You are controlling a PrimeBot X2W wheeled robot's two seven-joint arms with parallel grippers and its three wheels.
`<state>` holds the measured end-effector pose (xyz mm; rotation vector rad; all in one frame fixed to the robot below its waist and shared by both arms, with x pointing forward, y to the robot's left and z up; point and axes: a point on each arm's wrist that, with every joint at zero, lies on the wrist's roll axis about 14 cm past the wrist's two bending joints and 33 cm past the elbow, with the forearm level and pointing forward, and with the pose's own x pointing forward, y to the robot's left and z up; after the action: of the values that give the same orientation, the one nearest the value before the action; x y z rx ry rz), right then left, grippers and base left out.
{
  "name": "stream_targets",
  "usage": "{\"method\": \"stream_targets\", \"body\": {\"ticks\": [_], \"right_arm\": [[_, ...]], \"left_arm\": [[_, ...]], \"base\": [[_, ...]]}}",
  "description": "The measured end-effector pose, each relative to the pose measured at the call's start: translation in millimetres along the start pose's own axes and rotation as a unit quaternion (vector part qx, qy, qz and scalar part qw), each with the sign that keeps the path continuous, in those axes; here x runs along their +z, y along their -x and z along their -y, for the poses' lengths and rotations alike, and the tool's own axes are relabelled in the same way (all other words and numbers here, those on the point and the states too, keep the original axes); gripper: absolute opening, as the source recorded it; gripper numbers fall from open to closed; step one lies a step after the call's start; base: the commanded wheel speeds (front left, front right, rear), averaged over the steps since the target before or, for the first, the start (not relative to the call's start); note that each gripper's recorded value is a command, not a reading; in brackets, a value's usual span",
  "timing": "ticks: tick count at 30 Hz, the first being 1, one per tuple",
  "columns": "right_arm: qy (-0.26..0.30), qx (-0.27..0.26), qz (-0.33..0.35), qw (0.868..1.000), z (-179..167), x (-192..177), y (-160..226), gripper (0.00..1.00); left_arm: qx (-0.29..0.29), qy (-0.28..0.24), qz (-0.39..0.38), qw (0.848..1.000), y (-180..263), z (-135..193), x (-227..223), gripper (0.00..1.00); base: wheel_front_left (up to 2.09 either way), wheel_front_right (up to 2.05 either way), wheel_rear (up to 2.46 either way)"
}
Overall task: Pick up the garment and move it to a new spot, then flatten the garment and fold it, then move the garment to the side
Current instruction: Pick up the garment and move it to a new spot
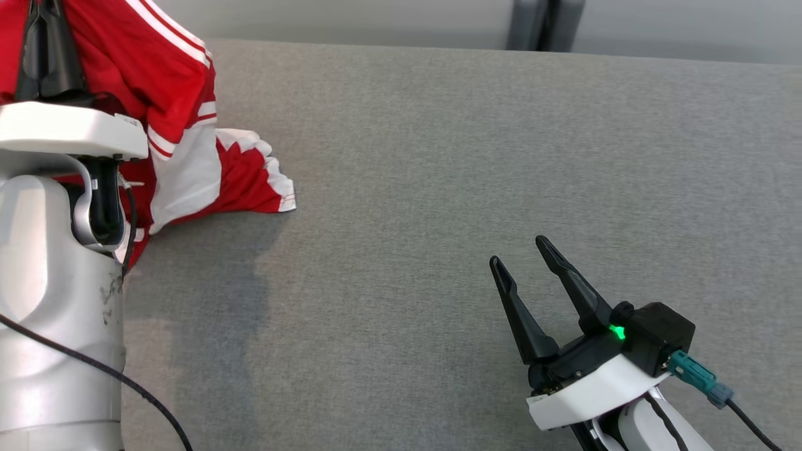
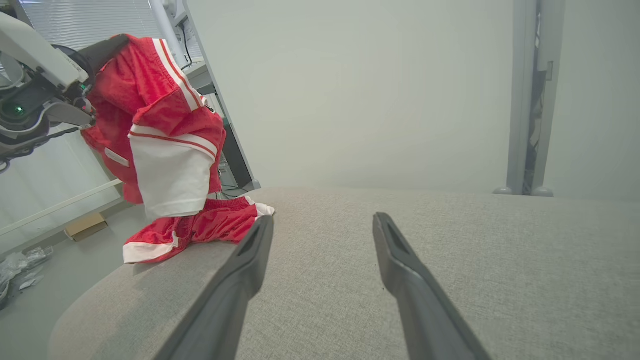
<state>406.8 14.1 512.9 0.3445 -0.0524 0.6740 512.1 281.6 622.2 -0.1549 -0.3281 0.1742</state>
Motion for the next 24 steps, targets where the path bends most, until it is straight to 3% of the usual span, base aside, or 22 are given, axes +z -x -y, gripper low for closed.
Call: {"method": "stream_targets", "body": {"ticks": [5,12,24], "right_arm": [[0.002,-0.024,0.014,1.000,5,12,11,1.00],[0.009,-0.070,0.040,0.997,20,32,31,1.00],[0.031,-0.153,0.076,0.985,50,62,74,1.00]], "left_arm": [[-0.043,0.001,0.027,0.999,0,30,14,0.00],[-0.127,0.015,0.055,0.990,-2,96,31,0.00],[-0.288,0.060,0.018,0.956,22,236,12,0.00]], "base": [[0.00,0.00,0.00],[0.00,0.00,0.00],[0.00,0.00,0.00]]}}
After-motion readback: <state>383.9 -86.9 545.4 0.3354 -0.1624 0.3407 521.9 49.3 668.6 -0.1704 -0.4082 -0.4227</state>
